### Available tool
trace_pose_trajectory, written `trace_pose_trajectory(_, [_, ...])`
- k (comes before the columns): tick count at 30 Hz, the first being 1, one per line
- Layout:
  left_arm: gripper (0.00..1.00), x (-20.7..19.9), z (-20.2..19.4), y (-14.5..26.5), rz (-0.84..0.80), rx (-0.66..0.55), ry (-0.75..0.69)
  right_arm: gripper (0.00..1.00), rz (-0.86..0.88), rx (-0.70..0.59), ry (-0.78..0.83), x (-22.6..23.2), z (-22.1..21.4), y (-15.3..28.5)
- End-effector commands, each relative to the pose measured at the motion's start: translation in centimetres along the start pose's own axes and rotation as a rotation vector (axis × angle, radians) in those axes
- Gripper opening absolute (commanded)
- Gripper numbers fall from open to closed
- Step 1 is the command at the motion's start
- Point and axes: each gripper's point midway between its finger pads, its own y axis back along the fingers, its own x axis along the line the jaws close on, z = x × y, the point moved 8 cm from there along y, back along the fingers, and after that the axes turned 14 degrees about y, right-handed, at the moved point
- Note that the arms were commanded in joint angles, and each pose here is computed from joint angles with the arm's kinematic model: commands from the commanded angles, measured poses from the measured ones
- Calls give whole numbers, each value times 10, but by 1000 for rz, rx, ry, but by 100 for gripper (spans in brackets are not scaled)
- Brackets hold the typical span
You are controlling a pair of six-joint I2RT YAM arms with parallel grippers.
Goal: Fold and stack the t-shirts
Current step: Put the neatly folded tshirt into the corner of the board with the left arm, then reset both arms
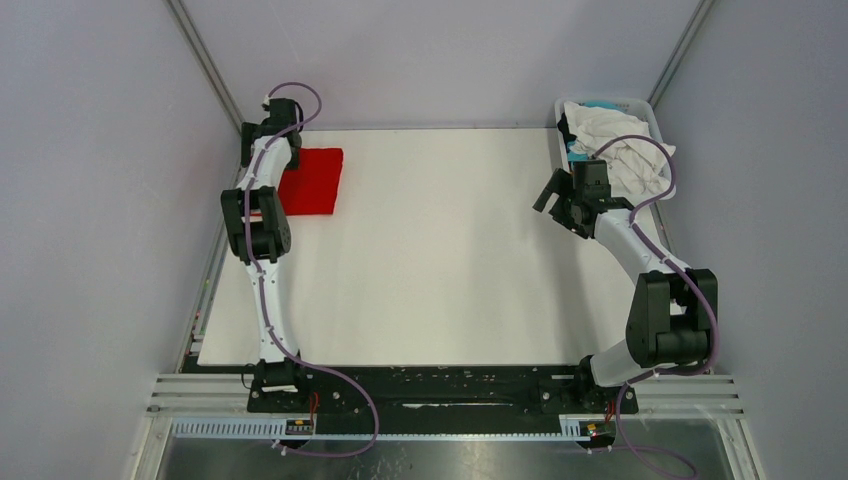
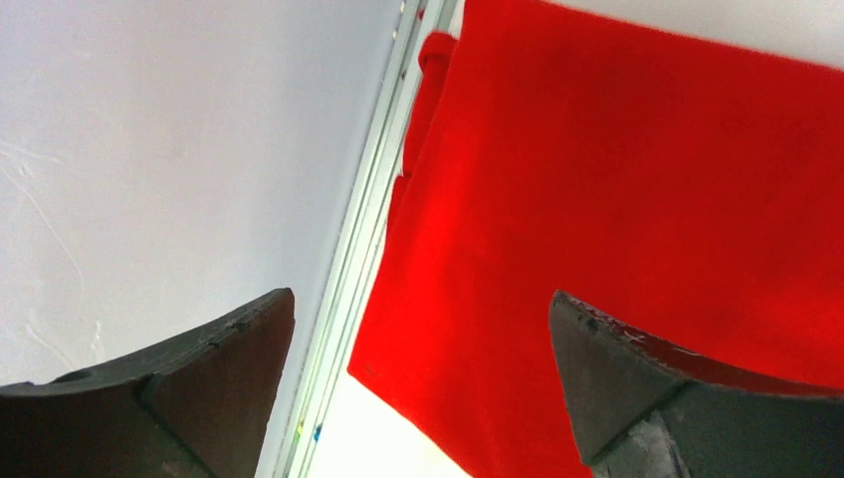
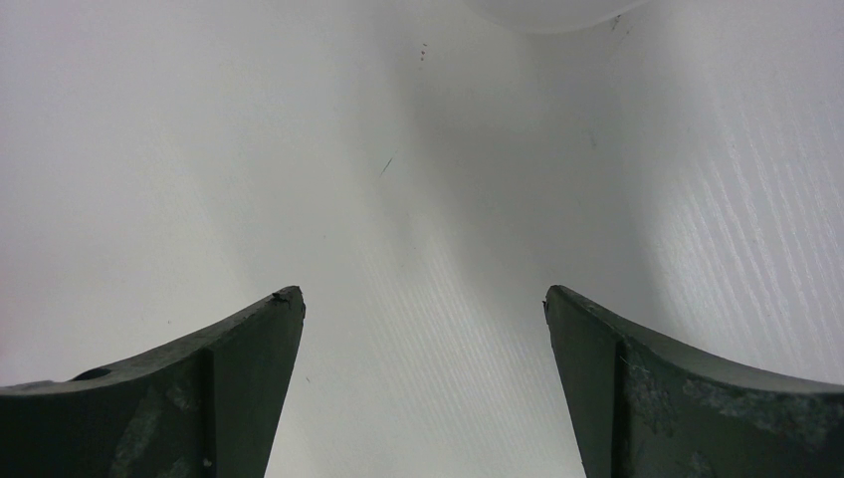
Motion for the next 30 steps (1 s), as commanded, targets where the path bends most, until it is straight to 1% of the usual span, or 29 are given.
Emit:
trace_pose_trajectory(1, [99,24,36,51,-77,-83,170,99,-5,-14,10,1,8,3])
trace_pose_trajectory(3, [99,17,36,68,-170,-64,208,100,7,-17,13,1,8,7])
trace_pose_trajectory(8, [99,2,43,142,-425,-96,346,99,38,-49,14,1,3,15])
trace_pose_trajectory(9, [99,2,42,154,-466,-104,374,99,47,-51,16,0,1,16])
trace_pose_trajectory(11, [99,-12,32,190,-592,-108,393,100,72,-47,25,1,-2,21])
trace_pose_trajectory(13, [99,-18,15,222,-689,-96,406,99,84,-51,30,0,-6,27])
trace_pose_trajectory(15, [99,-23,-12,254,-772,-101,389,99,122,-43,23,1,-16,32])
trace_pose_trajectory(17, [99,-27,-49,277,-810,-129,406,99,162,-31,11,0,-30,35])
trace_pose_trajectory(18, [99,-29,-66,289,-862,-143,408,100,170,-19,7,-1,-37,37])
trace_pose_trajectory(19, [99,-34,-93,295,-902,-114,392,100,170,0,7,-3,-44,38])
trace_pose_trajectory(21, [99,-33,-121,309,-997,-84,391,99,168,31,16,-8,-57,42])
trace_pose_trajectory(23, [99,-30,-142,312,-1037,-51,405,99,159,28,20,-13,-69,43])
trace_pose_trajectory(24, [99,-26,-148,313,-1041,-52,405,99,146,16,15,-17,-76,44])
trace_pose_trajectory(28, [99,-14,-156,305,-936,-60,424,100,123,-64,35,-23,-75,52])
trace_pose_trajectory(30, [99,-15,-156,304,-943,-67,430,100,124,-106,42,-24,-75,55])
